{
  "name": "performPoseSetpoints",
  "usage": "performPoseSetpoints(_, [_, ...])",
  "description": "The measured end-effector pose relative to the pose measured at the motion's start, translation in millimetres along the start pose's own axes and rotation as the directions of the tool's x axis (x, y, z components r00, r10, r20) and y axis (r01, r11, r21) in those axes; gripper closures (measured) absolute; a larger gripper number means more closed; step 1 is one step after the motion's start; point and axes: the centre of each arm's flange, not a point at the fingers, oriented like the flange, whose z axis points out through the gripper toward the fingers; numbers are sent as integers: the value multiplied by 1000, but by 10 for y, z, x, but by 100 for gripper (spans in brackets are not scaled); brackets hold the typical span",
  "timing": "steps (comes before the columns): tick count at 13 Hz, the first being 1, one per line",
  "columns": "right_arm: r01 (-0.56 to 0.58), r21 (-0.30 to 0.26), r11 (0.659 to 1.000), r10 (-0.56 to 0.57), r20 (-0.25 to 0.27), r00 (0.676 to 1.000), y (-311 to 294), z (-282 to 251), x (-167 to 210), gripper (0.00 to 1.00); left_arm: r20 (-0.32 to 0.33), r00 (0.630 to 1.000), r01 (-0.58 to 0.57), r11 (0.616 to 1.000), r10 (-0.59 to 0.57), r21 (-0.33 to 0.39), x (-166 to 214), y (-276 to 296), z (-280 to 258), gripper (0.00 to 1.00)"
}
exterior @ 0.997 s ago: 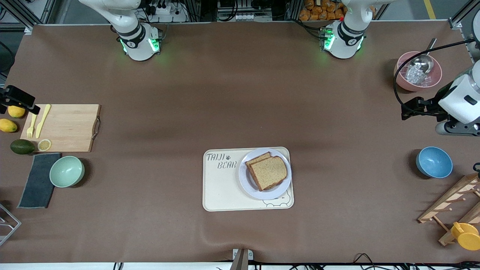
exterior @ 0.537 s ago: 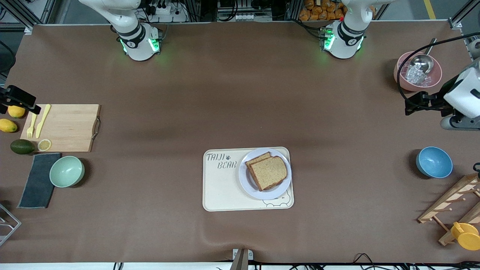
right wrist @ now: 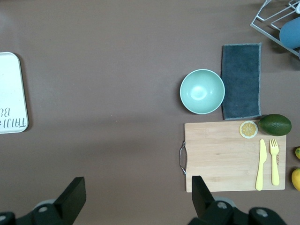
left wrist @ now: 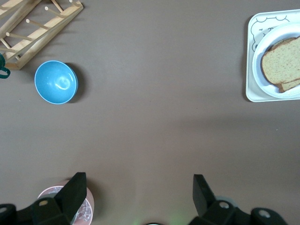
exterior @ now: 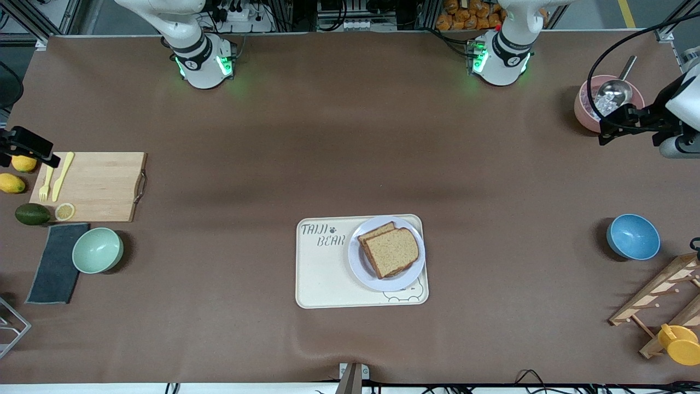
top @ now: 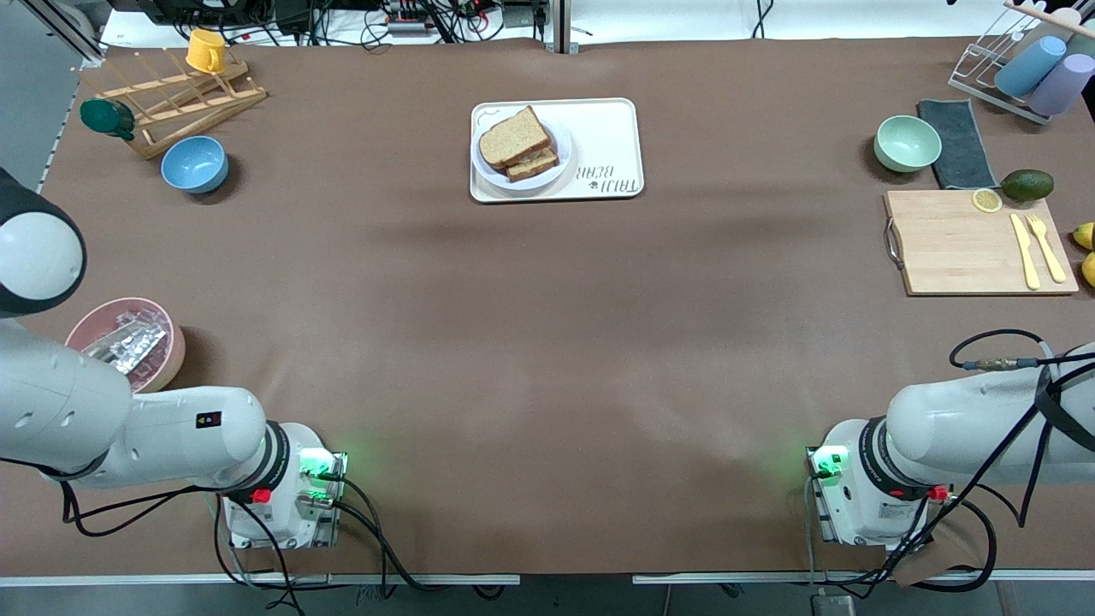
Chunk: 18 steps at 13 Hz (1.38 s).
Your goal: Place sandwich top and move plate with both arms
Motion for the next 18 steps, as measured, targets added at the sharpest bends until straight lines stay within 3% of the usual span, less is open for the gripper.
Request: performPoseSetpoints(18, [0, 0, 1000, 0, 4, 1000, 2, 13, 3, 0, -27, 997, 75, 997, -76, -35, 19, -36, 71, 0])
